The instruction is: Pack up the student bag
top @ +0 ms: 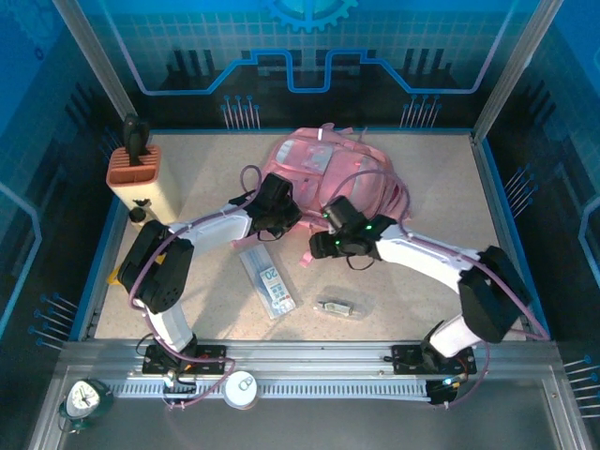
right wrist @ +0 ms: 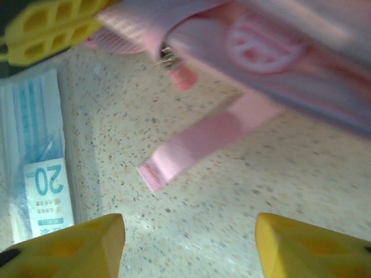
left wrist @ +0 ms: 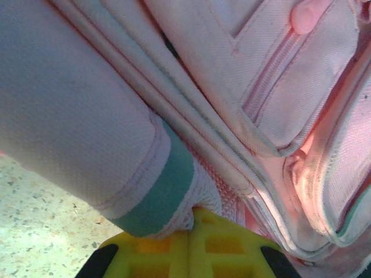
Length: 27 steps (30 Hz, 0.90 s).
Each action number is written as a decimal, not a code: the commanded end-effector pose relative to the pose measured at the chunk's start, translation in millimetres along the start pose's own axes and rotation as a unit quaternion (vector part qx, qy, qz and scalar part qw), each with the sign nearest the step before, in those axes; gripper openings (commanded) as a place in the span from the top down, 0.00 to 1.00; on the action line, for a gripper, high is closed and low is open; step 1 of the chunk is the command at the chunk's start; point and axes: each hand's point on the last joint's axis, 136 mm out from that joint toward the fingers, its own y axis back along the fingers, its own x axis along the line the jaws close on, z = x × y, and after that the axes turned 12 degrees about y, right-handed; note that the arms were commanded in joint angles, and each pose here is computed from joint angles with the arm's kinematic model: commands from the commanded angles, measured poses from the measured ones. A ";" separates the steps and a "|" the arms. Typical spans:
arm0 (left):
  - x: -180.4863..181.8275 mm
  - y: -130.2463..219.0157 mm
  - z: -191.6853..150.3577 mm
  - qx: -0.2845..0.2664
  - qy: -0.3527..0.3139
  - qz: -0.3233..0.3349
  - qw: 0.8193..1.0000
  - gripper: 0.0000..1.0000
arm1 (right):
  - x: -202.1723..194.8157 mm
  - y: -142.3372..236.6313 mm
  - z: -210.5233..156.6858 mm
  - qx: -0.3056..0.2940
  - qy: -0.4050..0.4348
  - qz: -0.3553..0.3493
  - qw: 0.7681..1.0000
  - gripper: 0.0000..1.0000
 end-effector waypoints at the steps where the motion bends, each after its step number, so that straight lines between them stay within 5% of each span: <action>1: -45.9 28.7 -11.2 0.011 -0.012 -0.067 0.998 1.00 | 8.6 -16.1 30.5 -0.051 -0.005 -0.013 0.999 0.43; 18: -50.4 30.4 -15.7 0.018 -0.015 -0.080 0.997 1.00 | -18.4 -46.3 74.3 -0.145 0.038 -0.135 0.979 0.53; 27: -52.6 31.4 -15.9 0.018 -0.018 -0.084 0.996 1.00 | -11.7 -43.5 94.7 -0.194 0.074 -0.130 0.970 0.67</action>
